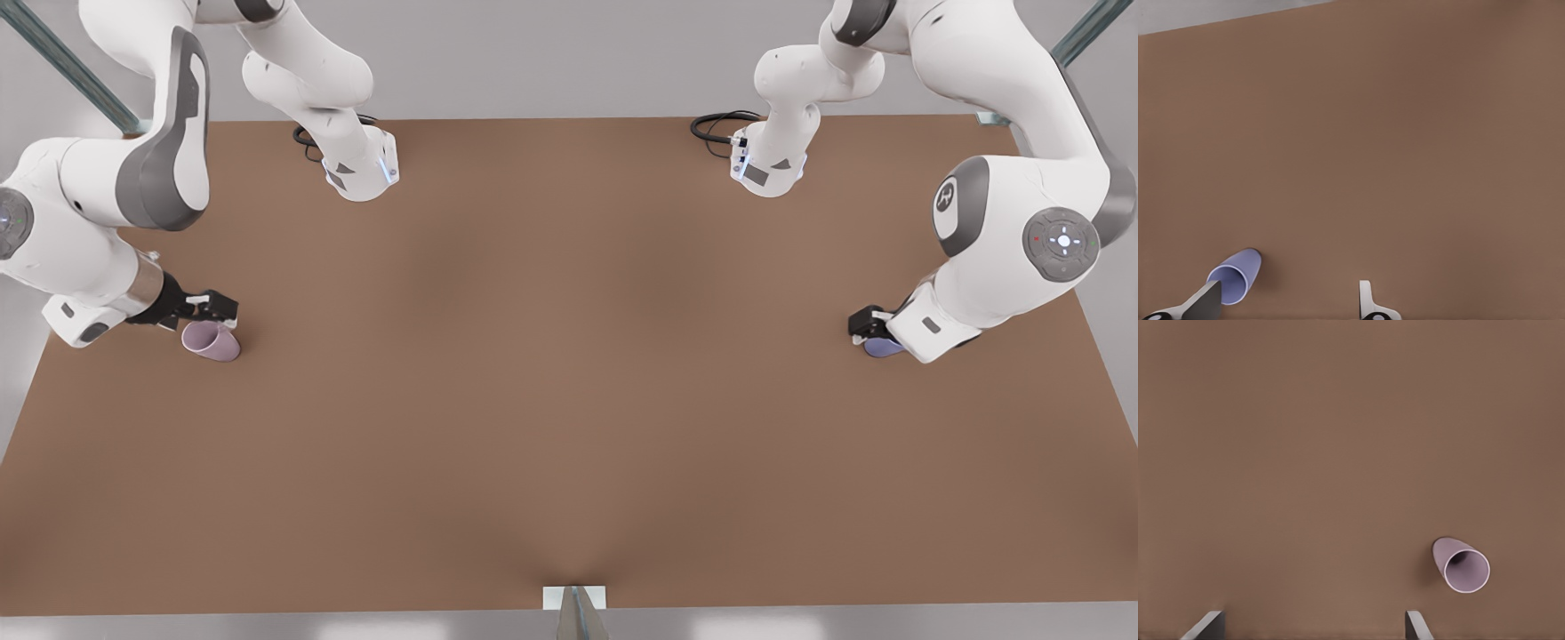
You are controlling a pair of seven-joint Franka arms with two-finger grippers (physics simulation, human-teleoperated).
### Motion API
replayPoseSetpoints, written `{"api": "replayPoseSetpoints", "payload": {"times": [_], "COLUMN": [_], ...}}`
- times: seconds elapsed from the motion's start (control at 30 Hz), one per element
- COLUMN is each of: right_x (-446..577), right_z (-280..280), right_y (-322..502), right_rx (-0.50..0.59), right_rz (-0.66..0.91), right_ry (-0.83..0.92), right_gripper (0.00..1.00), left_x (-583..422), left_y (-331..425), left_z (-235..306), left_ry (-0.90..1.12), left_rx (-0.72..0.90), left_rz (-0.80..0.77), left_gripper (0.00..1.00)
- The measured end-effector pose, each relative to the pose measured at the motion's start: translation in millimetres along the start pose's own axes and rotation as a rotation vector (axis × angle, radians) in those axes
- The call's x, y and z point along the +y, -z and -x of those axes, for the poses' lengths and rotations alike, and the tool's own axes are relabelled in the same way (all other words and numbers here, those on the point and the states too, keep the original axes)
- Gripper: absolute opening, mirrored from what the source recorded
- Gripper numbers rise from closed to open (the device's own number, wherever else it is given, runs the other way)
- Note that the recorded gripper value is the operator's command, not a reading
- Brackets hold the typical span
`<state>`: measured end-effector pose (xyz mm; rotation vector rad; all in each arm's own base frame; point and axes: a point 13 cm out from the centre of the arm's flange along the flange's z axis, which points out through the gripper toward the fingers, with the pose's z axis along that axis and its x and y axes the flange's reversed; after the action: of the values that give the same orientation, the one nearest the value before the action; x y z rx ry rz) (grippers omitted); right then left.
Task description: Stack the cups, with the pink cup at the bottom and the purple cup at the top
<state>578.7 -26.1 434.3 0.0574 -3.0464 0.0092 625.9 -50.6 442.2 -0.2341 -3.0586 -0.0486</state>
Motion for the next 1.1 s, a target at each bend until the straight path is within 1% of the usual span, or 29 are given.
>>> {"api": "replayPoseSetpoints", "payload": {"times": [0.1,0.23,0.33,0.4,0.5,0.67,0.83,1.0,1.1], "right_x": [-17,-51,-114,-167,-222,-250,-254,-235,-231], "right_z": [-1,-8,-14,-13,-10,6,-1,-41,-48], "right_y": [-8,-49,-87,-111,-139,-206,-232,-257,-260], "right_rx": [0.003,0.029,0.033,0.014,-0.018,0.002,-0.001,0.003,-0.023], "right_rz": [-0.004,-0.005,0.017,0.048,0.077,0.089,0.101,0.123,0.111], "right_ry": [-0.025,-0.079,-0.167,-0.237,-0.272,-0.197,-0.11,-0.035,0.008], "right_gripper": [1.0,1.0,1.0,1.0,1.0,1.0,1.0,1.0,1.0], "left_x": [1,1,2,3,3,3,3,3,3], "left_y": [-1,-6,-9,-12,-14,-19,-21,-23,-24], "left_z": [1,2,2,2,3,4,5,5,5], "left_ry": [-0.001,-0.002,-0.003,-0.002,-0.003,-0.005,-0.005,-0.005,-0.006], "left_rx": [-0.001,0.006,0.01,0.015,0.018,0.026,0.028,0.031,0.033], "left_rz": [0.003,0.003,0.003,0.002,0.002,0.001,0.0,0.0,-0.001], "left_gripper": [1.0,1.0,1.0,1.0,1.0,1.0,1.0,1.0,1.0]}}
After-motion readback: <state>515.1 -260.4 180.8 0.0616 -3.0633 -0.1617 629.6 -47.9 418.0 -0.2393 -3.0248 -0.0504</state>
